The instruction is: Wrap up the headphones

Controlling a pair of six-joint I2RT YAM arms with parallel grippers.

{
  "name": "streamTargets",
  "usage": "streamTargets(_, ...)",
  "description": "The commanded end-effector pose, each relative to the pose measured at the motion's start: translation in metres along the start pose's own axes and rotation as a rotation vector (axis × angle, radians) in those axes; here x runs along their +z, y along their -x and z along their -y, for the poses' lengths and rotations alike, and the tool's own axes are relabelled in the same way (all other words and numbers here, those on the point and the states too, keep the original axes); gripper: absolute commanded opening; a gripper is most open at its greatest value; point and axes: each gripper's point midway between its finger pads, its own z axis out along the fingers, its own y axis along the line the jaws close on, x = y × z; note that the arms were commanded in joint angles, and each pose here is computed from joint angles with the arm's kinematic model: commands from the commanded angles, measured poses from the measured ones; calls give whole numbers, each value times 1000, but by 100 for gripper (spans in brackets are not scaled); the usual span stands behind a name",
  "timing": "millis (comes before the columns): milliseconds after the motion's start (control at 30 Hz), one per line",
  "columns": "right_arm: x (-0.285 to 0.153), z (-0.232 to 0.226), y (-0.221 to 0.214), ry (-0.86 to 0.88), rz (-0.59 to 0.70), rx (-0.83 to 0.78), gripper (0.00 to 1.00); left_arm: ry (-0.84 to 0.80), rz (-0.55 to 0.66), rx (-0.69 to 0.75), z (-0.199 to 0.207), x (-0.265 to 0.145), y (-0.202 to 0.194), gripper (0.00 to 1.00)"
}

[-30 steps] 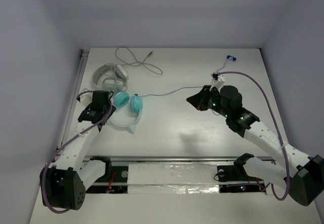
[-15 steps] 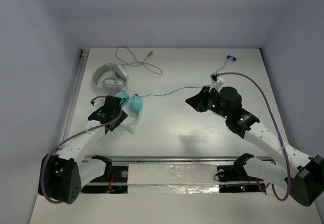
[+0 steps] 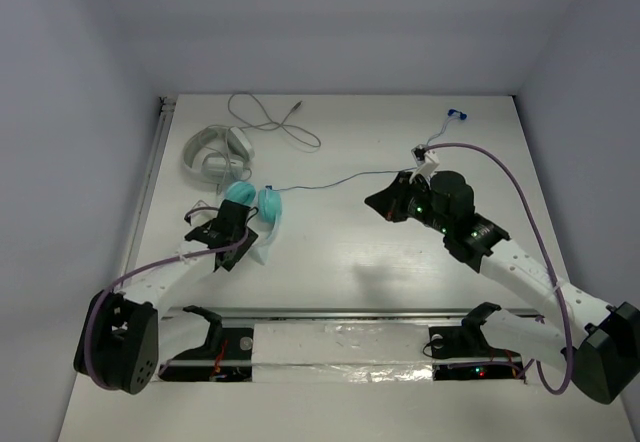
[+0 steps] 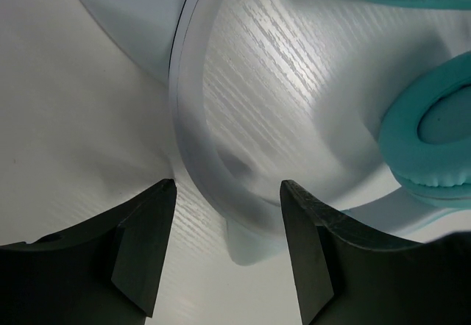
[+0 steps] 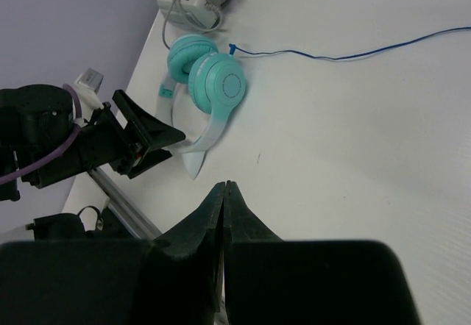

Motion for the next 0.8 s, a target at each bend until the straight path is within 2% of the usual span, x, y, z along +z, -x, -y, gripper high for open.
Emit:
streamTargets(0,2,-11,5,47,25,-35,2,3,91,-61,8,5,18,56)
streamTargets(233,3,-9,4,37,21,-37,2,92,134,-56,-10,18,19,53)
streamTargets(433,3,-7,6,25,26,-37,2,116,136,-18,-11,23,20,45)
streamTargets(467,3,-6,6,22,28,-37,2,132,126,-4,-13,25,17,37)
streamTargets(567,3,-6,9,15,39,-37,2,133,113,29,-13,25,16,21)
streamTargets(633,3,-6,10,12,43,-37,2,131,103,46,-14,24,14,17)
streamTargets(667,3,-6,10,10,43,-37,2,125,99,63,-14,23,14,6)
streamTargets(700,2,-6,11,10,45,-37,2,124,95,72,-14,22,13,1)
streamTargets(767,2,-6,13,7,51,-38,2,115,82,110,-14,20,12,0)
